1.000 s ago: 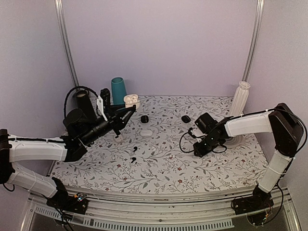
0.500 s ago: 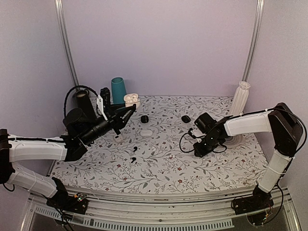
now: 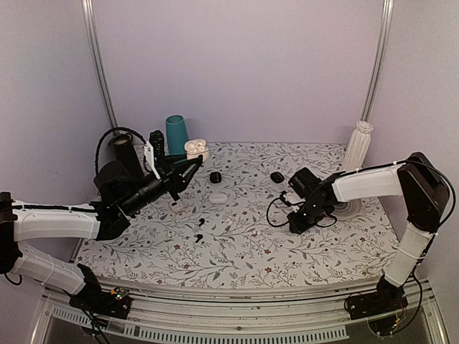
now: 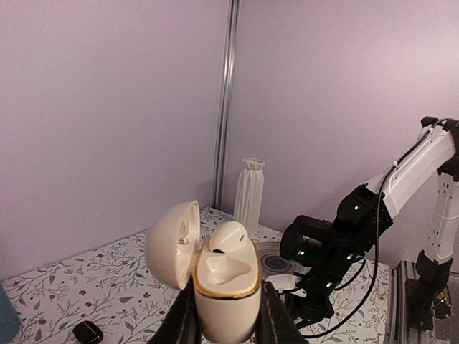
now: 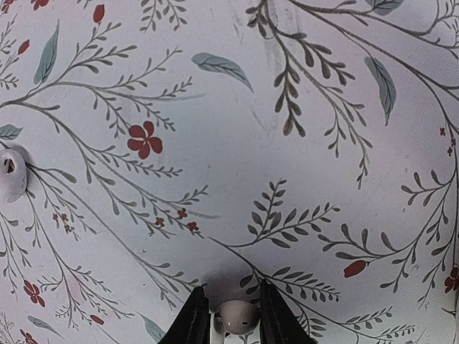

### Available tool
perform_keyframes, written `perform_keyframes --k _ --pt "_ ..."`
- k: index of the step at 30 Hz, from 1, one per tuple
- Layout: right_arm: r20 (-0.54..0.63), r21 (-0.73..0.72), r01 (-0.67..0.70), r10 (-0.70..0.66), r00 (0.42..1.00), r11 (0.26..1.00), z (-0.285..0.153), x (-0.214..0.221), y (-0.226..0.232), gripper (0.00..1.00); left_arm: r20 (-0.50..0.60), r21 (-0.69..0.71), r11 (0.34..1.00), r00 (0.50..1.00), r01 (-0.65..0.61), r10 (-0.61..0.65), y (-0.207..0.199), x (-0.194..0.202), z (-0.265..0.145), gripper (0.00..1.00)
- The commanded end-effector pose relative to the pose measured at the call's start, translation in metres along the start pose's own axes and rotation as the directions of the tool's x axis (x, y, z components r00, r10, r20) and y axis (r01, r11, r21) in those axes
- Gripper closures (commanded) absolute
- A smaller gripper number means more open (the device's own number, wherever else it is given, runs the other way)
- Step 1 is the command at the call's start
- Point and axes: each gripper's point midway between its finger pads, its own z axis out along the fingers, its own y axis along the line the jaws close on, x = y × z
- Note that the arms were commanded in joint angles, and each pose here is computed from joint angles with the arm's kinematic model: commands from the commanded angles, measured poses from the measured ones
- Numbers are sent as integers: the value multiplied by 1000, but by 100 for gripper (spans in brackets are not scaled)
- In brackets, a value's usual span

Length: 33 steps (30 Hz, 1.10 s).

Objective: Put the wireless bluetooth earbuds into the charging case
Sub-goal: Pick up the left earbud from the center of the board.

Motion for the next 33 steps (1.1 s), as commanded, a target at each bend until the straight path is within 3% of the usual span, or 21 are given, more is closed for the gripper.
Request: perform_keyframes --k 1,25,33 --pt "-15 7 0 0 1000 1000 -3 0 3 73 18 20 1000 1000 1 -1 -5 -8 4 100" --pt "-92 50 -55 59 994 997 -2 1 1 72 13 28 1000 1000 7 -8 -6 -6 7 100" --pt "-115 82 -102 112 987 991 -6 1 -3 67 12 31 999 1000 8 -8 -7 -6 7 100"
